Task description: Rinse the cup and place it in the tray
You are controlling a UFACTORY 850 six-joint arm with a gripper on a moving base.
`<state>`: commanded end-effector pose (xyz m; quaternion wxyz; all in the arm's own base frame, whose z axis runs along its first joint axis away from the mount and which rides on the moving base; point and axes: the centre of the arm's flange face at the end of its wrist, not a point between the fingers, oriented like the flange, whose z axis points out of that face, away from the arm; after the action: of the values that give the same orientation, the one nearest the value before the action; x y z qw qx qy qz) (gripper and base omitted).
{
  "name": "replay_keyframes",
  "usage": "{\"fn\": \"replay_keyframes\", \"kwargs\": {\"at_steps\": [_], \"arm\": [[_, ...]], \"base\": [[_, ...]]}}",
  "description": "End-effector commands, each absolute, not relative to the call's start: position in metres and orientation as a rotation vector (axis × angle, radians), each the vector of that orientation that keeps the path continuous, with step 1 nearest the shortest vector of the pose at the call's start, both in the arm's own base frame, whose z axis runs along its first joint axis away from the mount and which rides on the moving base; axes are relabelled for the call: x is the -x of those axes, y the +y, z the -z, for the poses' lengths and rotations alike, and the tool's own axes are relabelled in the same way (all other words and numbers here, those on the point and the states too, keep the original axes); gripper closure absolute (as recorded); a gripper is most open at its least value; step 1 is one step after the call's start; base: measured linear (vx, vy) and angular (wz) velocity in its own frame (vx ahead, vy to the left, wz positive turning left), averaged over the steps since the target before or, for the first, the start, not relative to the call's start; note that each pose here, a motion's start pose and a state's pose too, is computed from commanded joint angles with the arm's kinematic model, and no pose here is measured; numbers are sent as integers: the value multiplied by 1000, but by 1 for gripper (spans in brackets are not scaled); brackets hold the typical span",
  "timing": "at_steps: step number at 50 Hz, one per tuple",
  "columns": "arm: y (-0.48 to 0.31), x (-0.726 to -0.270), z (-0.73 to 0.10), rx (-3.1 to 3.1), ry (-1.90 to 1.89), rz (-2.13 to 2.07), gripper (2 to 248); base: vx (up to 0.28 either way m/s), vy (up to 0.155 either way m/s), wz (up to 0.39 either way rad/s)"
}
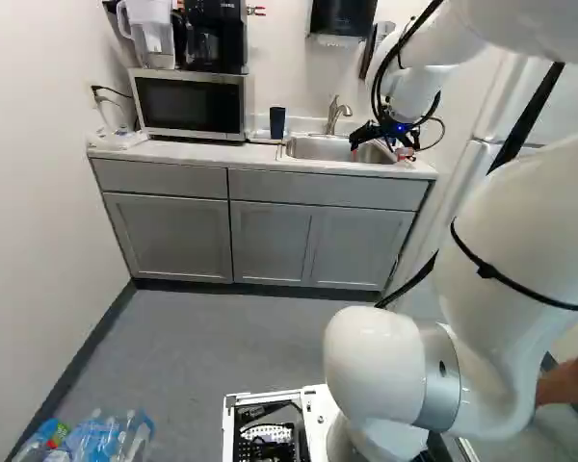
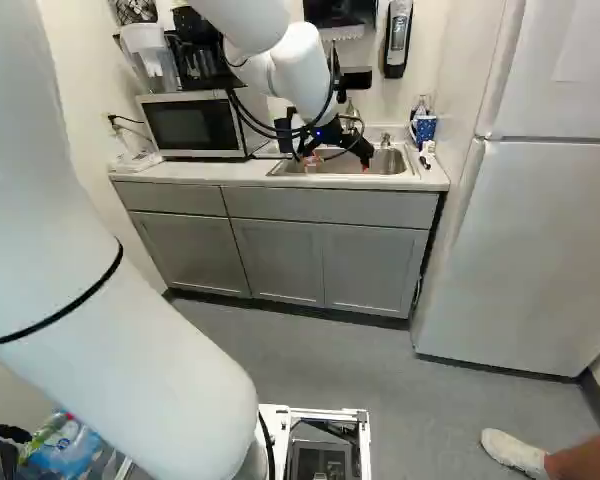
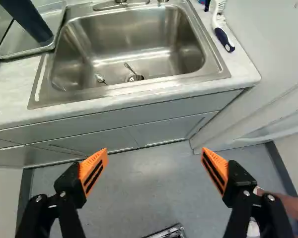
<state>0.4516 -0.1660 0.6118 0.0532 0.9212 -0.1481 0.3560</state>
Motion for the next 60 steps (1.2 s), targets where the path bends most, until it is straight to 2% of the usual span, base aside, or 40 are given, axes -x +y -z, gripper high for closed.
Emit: {"fn": "replay_keyframes", "kwargs": {"at_steps": [60], "arm": [[-150, -447, -588, -2777, -416, -1138, 3]], "base": [[0, 0, 0]]}}
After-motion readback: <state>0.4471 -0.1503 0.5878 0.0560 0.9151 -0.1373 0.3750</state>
